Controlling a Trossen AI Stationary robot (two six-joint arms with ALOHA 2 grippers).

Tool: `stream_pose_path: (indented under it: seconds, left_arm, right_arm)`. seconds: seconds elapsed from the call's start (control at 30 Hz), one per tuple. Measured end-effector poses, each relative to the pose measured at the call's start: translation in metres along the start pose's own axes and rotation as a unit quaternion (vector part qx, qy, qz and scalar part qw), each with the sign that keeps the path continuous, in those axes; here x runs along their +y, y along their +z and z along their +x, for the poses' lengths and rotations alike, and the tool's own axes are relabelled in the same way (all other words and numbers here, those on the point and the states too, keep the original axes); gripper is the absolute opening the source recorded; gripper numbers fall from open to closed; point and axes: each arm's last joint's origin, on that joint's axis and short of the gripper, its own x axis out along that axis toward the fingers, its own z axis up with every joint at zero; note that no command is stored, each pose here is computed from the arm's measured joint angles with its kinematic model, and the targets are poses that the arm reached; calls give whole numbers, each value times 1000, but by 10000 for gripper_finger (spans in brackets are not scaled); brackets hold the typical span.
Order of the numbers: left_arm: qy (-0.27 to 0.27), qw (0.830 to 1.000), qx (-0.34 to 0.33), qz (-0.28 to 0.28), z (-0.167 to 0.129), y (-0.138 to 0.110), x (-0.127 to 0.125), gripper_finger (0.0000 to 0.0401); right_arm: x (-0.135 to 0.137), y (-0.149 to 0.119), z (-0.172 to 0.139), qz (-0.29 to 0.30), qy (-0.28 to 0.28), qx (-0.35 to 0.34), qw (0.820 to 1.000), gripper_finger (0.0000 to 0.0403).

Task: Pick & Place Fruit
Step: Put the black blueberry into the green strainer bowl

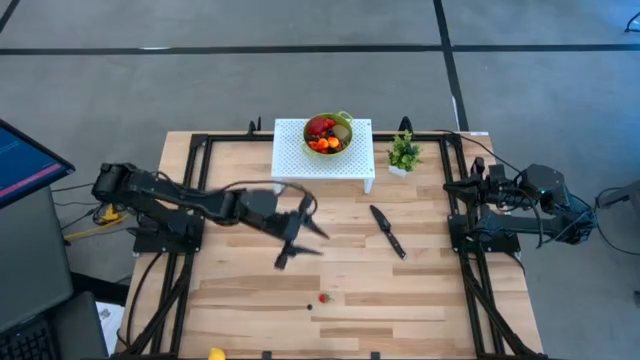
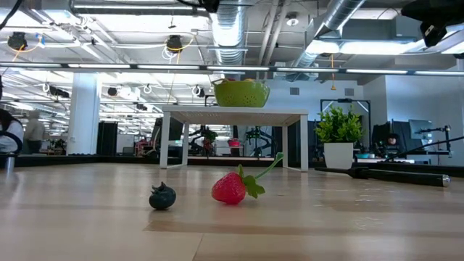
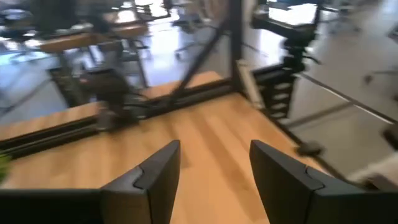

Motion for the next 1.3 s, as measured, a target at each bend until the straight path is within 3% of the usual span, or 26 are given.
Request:
stream_pose_path:
  seconds: [0.27, 0.5, 0.67, 1.3]
  left_arm:
    - [-92, 995, 26, 27, 5, -1, -52, 214]
    - [-126, 990, 53, 44, 16, -12, -85, 276]
    - [-153, 984, 76, 55, 27, -25, -105, 292]
    - [-179, 966, 180, 57, 65, -87, -127, 294]
  right_arm:
    - [0, 0, 0, 0, 0, 0, 1000, 17]
    - [0, 0, 0, 0, 0, 0, 1000, 17]
    - [0, 0, 0, 0, 0, 0, 1000, 17]
    - [0, 0, 0, 0, 0, 0, 1000, 17]
